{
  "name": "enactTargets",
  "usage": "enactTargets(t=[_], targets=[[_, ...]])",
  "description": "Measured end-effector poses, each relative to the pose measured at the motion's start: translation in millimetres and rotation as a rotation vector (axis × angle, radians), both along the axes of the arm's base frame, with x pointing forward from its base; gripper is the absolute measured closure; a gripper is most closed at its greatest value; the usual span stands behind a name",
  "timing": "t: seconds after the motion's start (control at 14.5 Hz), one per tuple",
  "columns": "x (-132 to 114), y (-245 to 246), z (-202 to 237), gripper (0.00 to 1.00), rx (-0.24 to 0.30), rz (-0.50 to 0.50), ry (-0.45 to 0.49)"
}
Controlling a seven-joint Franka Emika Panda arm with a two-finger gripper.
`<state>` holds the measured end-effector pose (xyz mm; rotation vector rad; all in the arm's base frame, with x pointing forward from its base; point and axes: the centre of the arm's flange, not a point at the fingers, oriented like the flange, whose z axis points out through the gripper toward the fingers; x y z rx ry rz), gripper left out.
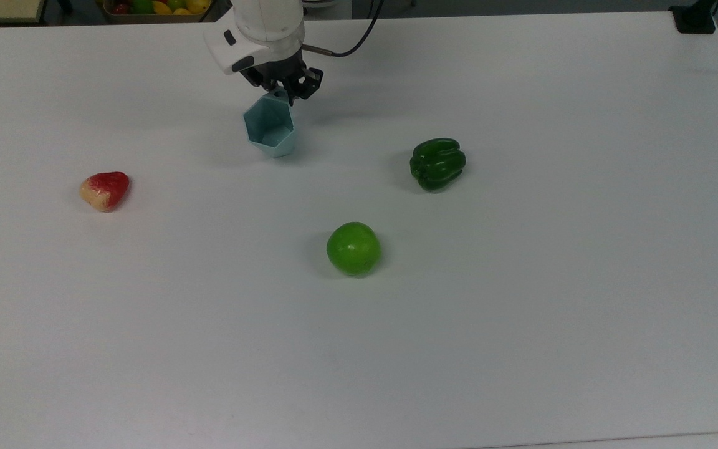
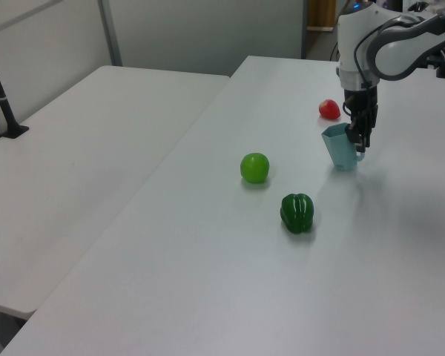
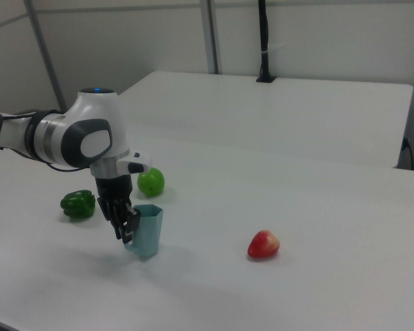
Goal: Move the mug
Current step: 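Lift the mug slightly and carry it toward the green pepper, then set the mug down, open the gripper and raise it away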
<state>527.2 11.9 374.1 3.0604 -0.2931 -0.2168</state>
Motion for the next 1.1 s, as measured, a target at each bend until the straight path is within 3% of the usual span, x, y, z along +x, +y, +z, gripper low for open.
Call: enactTargets(t=[0.35, 0.69, 0.83, 1.1], targets=[[0, 1, -2, 0.72, -0.002, 0.005, 0.002], [-1, 2, -5, 0.16, -0.003, 0.005, 0.009], [1, -1, 3, 0.09, -0.002, 0.002, -0.007], [9, -32, 74, 0.0, 0.007, 0.01, -0.049]])
